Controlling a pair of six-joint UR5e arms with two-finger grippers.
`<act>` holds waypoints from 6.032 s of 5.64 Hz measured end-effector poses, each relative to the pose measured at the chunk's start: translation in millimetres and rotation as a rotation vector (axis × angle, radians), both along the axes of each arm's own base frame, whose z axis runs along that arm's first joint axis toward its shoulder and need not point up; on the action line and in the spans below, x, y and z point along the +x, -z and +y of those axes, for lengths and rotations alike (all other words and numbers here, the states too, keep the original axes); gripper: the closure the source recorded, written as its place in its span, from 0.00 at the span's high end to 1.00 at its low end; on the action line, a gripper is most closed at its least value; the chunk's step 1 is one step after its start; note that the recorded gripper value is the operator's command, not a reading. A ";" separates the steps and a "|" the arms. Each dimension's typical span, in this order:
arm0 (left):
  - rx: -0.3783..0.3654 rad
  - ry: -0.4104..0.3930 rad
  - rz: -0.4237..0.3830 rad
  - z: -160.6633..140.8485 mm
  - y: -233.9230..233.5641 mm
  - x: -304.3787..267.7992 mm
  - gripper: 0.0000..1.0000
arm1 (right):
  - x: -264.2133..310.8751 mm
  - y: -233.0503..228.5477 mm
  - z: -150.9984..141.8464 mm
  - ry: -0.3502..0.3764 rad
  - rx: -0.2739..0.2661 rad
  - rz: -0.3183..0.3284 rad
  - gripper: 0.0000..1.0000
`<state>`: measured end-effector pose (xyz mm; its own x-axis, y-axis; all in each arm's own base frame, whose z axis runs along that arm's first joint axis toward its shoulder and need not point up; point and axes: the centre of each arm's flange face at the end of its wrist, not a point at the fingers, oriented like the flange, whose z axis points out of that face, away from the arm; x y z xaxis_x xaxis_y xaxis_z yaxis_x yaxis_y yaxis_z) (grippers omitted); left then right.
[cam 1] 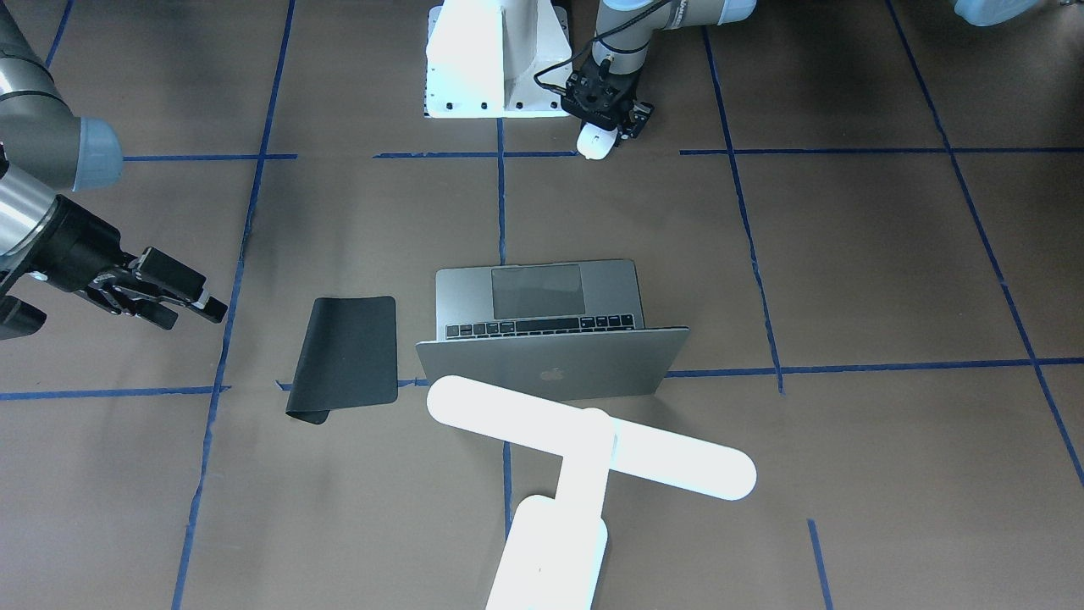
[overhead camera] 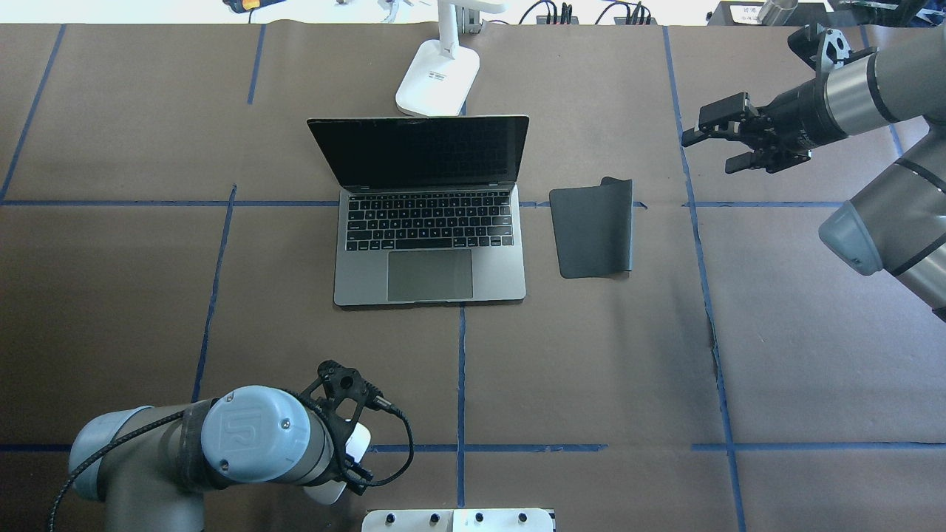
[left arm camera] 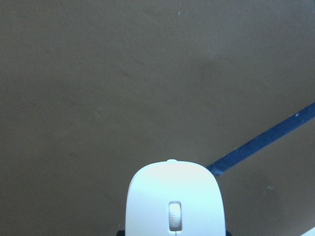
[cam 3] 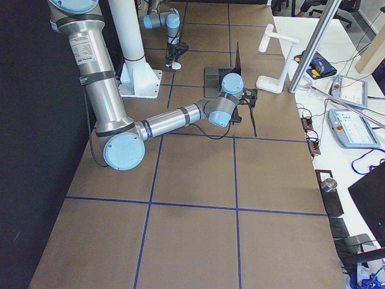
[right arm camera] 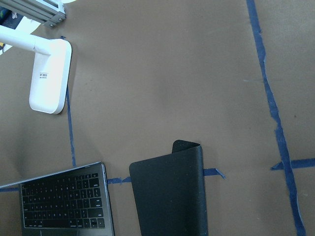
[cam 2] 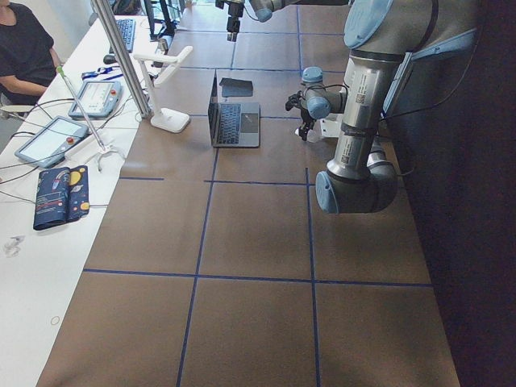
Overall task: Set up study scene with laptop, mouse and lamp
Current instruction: 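Carry the white mouse with the left gripper over the mouse pad, then lower the mouse onto the mouse pad and open the left gripper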
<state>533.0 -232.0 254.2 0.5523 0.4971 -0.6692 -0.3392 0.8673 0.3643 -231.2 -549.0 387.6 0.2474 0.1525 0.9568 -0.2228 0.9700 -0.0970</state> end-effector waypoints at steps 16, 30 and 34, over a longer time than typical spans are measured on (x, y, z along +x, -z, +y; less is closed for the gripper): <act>-0.198 0.485 0.134 -285.5 210.8 241.8 0.29 | 78.9 -108.5 37.3 0.003 -0.021 0.086 1.00; -0.194 0.515 0.162 -282.6 223.0 249.6 1.00 | 80.4 -106.4 38.3 0.008 -0.020 0.080 1.00; -0.231 0.524 0.222 -272.8 278.7 223.7 1.00 | 92.0 -107.1 36.8 -0.008 -0.023 0.077 1.00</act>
